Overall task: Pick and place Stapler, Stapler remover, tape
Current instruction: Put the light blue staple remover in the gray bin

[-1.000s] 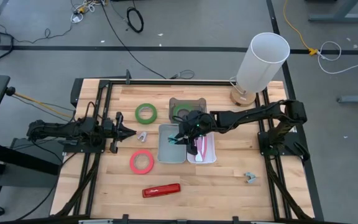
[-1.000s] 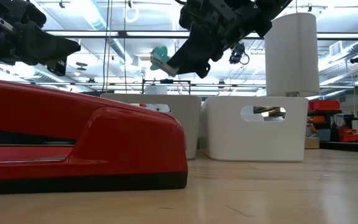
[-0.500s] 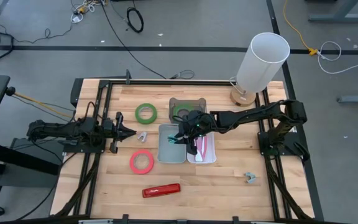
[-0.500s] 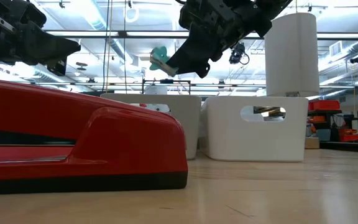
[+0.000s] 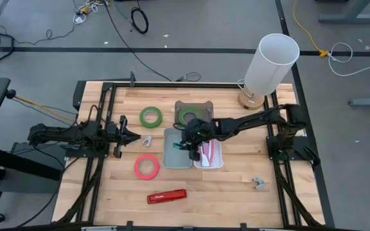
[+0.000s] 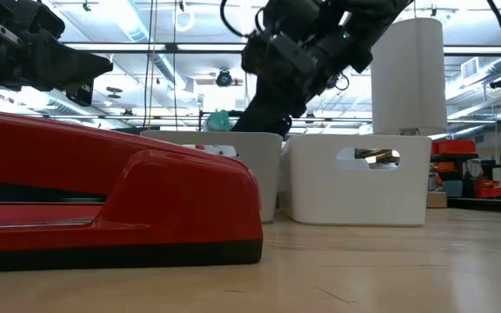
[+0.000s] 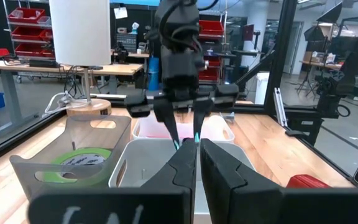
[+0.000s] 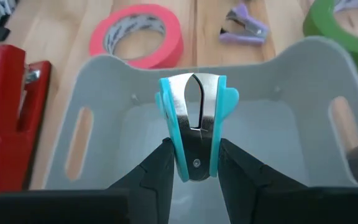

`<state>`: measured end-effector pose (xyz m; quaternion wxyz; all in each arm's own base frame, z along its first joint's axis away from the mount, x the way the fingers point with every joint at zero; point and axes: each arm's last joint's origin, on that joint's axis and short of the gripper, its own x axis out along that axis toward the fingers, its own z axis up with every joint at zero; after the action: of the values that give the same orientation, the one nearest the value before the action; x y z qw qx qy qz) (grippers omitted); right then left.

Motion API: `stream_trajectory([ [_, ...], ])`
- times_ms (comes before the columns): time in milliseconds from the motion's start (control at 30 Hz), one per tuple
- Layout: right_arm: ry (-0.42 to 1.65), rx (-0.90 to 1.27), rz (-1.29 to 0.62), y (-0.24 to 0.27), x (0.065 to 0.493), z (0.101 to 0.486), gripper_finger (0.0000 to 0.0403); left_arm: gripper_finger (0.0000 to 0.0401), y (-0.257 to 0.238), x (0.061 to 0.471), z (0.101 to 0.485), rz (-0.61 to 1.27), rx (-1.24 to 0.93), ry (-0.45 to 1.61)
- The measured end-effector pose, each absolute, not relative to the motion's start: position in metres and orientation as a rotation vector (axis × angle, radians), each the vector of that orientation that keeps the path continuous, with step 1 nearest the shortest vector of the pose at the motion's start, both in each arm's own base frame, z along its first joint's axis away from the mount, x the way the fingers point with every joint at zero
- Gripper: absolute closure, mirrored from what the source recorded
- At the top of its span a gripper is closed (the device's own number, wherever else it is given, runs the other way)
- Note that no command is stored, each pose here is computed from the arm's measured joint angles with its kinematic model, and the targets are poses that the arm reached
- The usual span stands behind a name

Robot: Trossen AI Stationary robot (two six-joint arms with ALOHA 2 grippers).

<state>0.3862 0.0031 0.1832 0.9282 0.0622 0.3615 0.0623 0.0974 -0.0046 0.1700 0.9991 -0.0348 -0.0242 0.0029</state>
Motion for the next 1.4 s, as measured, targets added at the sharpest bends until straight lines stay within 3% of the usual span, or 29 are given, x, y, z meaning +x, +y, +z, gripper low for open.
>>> stream_trajectory([
  [1100, 0.782, 0.131, 0.125, 0.003, 0.389, 0.169, 0.0290, 0.0373, -0.005, 0.097, 0.170, 0.006, -0.070, -0.048],
  [1400, 0.797, 0.134, 0.124, 0.003, 0.388, 0.168, 0.0222, 0.0373, -0.005, 0.097, 0.170, 0.006, -0.070, -0.048],
])
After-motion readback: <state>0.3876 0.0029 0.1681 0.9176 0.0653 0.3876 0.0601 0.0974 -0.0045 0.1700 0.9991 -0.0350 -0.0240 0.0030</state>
